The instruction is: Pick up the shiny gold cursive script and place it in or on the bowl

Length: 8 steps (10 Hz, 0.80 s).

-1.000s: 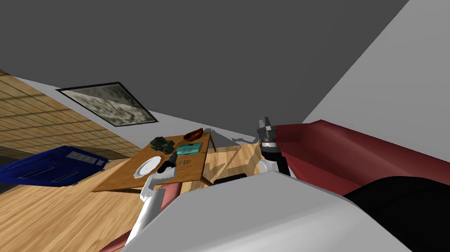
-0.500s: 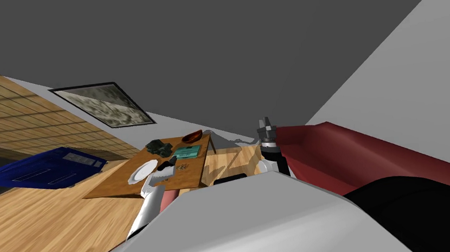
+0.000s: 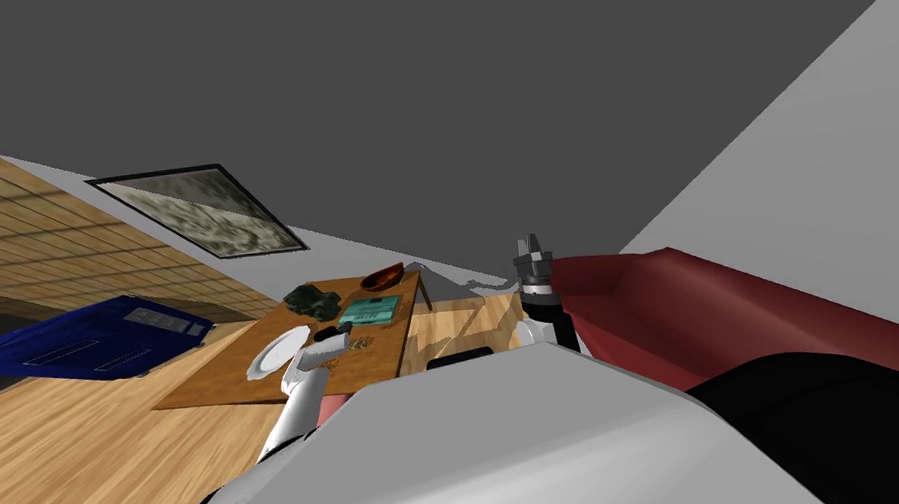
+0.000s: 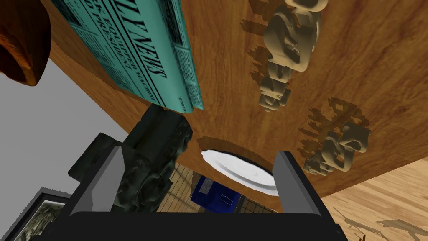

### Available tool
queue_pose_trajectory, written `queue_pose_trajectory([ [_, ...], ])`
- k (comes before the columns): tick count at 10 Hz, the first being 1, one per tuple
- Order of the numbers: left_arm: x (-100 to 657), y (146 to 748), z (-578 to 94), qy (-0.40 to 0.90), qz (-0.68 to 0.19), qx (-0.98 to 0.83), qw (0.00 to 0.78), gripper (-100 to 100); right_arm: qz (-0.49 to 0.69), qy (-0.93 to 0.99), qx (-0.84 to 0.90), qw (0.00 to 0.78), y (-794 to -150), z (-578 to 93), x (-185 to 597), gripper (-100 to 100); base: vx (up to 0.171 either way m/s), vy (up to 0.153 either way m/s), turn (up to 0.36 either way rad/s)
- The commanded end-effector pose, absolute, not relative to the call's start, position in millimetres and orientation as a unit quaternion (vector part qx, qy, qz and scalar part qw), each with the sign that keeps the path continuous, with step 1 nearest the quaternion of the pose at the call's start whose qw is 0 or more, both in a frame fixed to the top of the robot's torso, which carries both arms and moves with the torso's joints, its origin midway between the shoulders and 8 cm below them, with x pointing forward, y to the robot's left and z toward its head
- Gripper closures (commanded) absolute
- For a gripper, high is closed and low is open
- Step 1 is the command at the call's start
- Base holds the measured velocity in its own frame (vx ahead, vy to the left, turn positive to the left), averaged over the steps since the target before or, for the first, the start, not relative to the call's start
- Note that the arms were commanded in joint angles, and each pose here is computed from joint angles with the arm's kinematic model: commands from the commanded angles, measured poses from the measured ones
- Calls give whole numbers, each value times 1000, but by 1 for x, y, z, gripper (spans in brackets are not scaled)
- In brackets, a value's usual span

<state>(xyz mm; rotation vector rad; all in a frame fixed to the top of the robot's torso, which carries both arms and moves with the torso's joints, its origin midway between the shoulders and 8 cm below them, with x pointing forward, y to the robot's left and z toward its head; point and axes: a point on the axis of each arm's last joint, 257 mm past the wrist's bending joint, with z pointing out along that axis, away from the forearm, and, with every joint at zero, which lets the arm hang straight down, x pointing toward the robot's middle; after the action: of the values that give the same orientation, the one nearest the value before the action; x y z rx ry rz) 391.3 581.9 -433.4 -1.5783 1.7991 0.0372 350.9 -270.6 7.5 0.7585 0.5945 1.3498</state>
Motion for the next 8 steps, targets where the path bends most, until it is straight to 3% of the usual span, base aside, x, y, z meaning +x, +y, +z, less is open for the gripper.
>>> queue_pose_trajectory([
  [1, 374, 588, -448, 708, 33, -621, 335, -100, 600, 264, 337, 675, -271, 8, 351, 0, 105, -12, 35],
  [4, 355, 595, -465, 719, 55, -627, 293, -100, 600, 264, 337, 675, -271, 8, 351, 0, 128, -14, 44],
  [8, 323, 599, -489, 729, 79, -637, 239, -100, 600, 264, 337, 675, -271, 8, 351, 0, 73, -12, 32],
])
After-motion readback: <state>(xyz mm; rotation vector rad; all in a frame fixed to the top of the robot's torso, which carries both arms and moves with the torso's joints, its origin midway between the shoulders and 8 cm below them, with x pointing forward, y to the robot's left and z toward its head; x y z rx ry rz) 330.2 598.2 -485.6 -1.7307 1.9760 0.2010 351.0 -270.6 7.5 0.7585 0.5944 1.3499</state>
